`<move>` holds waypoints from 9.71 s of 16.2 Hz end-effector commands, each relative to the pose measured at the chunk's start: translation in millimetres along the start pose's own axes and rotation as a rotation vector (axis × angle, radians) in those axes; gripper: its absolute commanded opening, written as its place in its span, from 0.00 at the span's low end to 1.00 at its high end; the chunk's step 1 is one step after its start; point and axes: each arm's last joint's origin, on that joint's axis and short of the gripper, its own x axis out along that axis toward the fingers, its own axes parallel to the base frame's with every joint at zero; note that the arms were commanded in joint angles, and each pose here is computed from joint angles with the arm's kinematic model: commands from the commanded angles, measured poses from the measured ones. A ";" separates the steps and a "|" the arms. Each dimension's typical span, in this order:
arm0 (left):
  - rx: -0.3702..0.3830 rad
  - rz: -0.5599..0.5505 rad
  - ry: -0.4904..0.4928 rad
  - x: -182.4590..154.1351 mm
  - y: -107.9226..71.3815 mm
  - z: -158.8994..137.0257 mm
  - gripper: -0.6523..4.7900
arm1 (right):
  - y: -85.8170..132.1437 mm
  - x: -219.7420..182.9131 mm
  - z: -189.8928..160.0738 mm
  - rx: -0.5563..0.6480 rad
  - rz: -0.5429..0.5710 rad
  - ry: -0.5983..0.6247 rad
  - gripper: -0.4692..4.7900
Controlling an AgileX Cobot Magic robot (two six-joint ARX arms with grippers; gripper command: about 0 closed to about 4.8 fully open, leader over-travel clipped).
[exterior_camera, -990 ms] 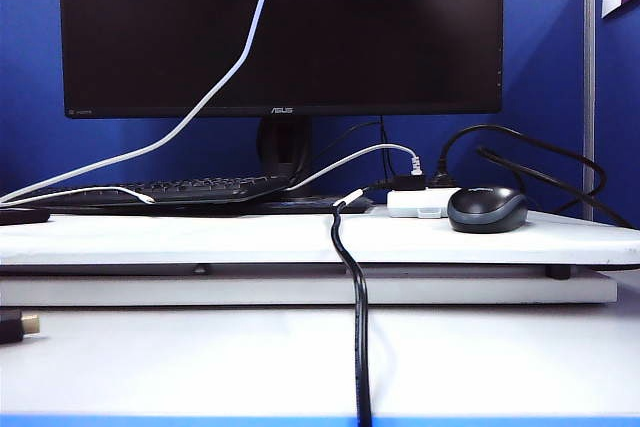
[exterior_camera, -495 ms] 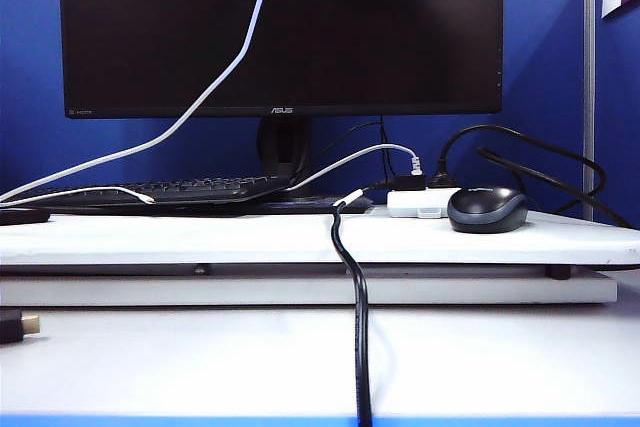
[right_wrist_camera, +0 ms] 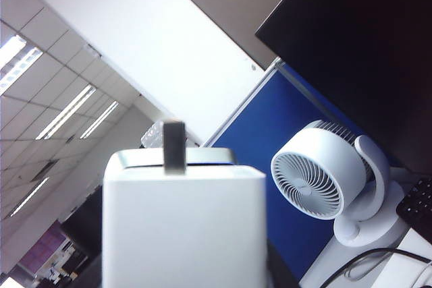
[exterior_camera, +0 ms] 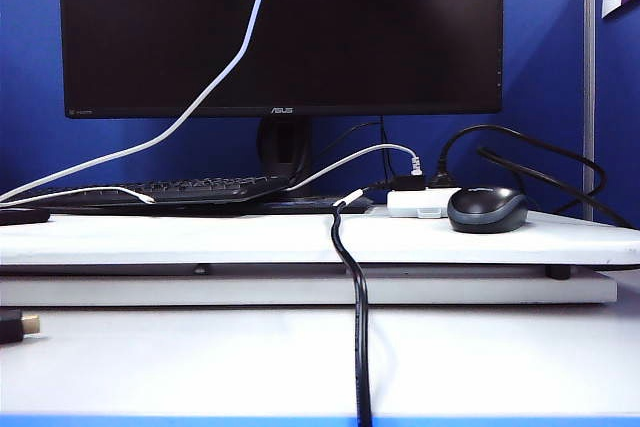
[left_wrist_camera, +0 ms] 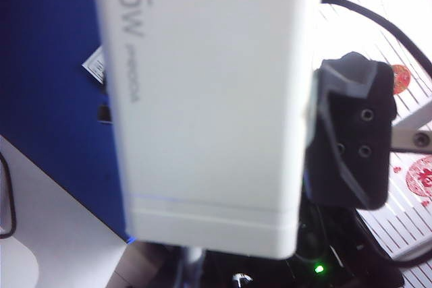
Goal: Pick up the Type-C charging cable and the charging base, insert one end of the Type-C charger into the corresponding slot on the base, and finally place the plugged-in charger back on the table.
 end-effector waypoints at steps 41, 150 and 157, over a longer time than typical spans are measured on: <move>0.050 -0.027 -0.044 -4.8 -14.7 5.2 0.11 | 7.8 -2.3 -0.4 0.031 0.017 0.007 0.09; 0.282 -0.039 -0.114 -43.3 -48.7 12.8 0.11 | -105.4 22.0 -70.9 -0.193 -0.498 0.543 0.09; 0.281 -0.039 -0.113 -43.3 -48.7 12.8 0.11 | -207.1 75.4 -170.7 -0.406 -0.727 0.809 0.09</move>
